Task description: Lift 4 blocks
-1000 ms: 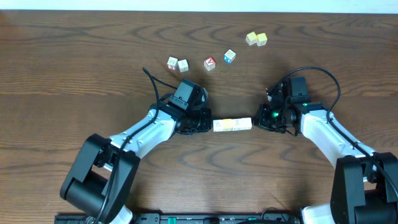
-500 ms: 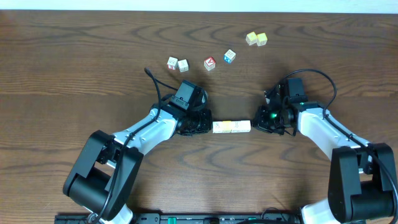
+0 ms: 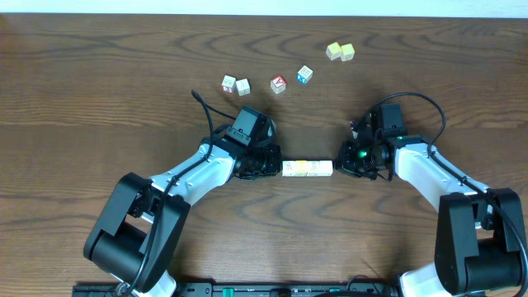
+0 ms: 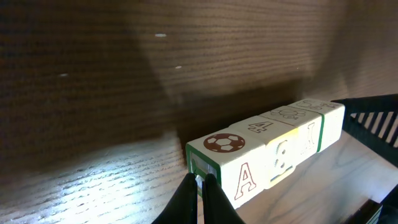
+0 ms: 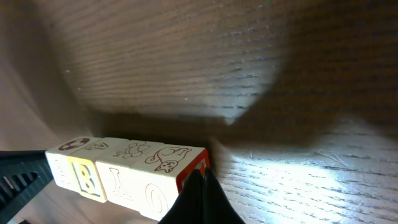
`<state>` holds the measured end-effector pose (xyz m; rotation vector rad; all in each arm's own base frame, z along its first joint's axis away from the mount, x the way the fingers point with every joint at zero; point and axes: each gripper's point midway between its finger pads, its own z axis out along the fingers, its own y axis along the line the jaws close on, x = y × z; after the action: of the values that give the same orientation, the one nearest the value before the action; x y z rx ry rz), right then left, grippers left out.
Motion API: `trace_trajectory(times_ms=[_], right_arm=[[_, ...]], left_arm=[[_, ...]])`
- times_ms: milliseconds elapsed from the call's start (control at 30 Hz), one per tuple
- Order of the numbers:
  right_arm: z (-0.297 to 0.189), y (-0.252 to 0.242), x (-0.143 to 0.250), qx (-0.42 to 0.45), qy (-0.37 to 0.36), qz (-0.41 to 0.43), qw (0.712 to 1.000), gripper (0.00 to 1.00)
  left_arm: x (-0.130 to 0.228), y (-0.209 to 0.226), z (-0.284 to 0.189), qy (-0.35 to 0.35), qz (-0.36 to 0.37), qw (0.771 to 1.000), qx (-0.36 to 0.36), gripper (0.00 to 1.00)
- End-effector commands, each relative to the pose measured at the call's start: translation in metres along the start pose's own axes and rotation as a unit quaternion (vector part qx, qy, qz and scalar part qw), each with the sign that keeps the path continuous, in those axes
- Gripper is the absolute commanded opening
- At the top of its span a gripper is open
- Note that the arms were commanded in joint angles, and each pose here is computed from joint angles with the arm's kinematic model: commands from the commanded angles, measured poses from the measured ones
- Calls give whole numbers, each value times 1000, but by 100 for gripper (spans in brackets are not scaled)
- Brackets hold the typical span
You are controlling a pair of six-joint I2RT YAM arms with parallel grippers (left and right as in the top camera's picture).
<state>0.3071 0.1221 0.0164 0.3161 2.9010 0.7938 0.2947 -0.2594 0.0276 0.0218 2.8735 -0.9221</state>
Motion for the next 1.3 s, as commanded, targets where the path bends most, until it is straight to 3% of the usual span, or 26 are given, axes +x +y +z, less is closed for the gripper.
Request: trace_trajectory(times_ms=[0,1267], right_arm=[[6,25,20,-58,40,-5,998,1],[6,25,19,-56,37,-7,998,1]], left_arm=[[9,-18,5,22,9,999,35,7],[11,-11,5,24,3,1000,18,8]])
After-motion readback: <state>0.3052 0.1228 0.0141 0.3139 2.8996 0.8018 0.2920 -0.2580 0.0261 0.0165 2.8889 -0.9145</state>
